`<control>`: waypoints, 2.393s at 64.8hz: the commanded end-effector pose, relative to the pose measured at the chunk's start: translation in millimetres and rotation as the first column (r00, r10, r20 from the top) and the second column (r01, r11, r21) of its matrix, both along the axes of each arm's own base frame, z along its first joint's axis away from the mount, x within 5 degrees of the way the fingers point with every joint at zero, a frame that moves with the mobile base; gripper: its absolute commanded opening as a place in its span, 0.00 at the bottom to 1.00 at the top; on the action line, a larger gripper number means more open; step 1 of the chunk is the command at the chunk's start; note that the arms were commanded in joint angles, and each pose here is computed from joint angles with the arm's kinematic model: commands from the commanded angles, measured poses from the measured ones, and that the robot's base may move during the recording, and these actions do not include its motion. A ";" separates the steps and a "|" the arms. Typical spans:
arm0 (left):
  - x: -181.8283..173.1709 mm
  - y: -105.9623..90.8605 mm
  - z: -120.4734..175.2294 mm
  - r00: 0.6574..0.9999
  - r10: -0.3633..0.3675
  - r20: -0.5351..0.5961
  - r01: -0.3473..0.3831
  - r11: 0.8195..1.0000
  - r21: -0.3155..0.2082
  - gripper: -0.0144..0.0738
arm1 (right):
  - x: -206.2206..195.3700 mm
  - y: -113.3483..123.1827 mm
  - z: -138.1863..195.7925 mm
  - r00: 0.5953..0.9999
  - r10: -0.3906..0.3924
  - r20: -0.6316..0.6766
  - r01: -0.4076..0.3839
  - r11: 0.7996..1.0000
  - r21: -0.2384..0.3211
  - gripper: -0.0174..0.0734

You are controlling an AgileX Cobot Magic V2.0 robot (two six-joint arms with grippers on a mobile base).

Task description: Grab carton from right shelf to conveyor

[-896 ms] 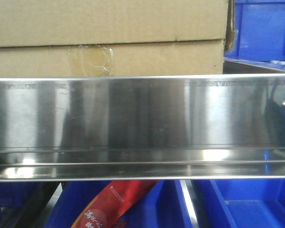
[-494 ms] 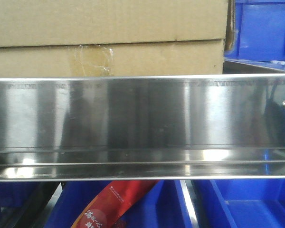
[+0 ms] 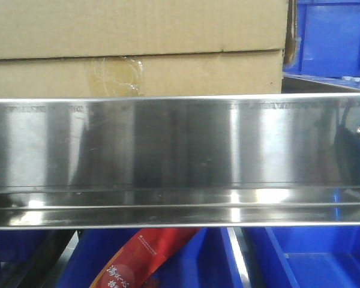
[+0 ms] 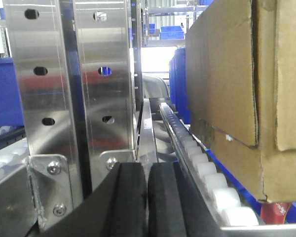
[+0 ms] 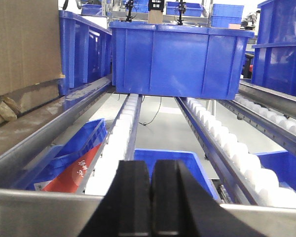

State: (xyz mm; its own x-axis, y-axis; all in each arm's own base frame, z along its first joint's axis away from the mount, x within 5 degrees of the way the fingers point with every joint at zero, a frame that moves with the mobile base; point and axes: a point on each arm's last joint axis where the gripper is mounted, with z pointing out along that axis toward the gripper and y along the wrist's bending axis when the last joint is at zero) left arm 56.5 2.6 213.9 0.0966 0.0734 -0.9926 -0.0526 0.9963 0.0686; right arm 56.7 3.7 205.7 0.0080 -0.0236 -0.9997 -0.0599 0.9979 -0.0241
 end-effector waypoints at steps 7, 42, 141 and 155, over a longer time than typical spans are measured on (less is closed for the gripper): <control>-1.2 -0.3 5.5 0.998 -0.010 0.058 0.013 0.999 -0.047 0.18 | -1.1 -1.2 12.3 0.991 -0.012 0.133 0.011 1.000 0.006 0.12; -33.0 -2.1 125.8 0.997 -0.017 0.081 0.022 0.998 -0.061 0.43 | -37.9 3.4 139.4 0.984 0.061 0.167 -0.075 0.994 0.079 0.51; 222.3 -61.3 273.8 0.693 -0.068 -0.718 0.029 0.997 -0.067 0.68 | 217.0 127.4 309.6 0.751 0.308 -0.584 -0.326 0.942 0.077 0.81; 256.6 -48.4 250.7 0.640 -0.016 -0.768 -0.054 0.996 -0.067 0.68 | 256.1 145.5 278.3 0.702 0.280 -0.655 -0.318 0.946 0.063 0.81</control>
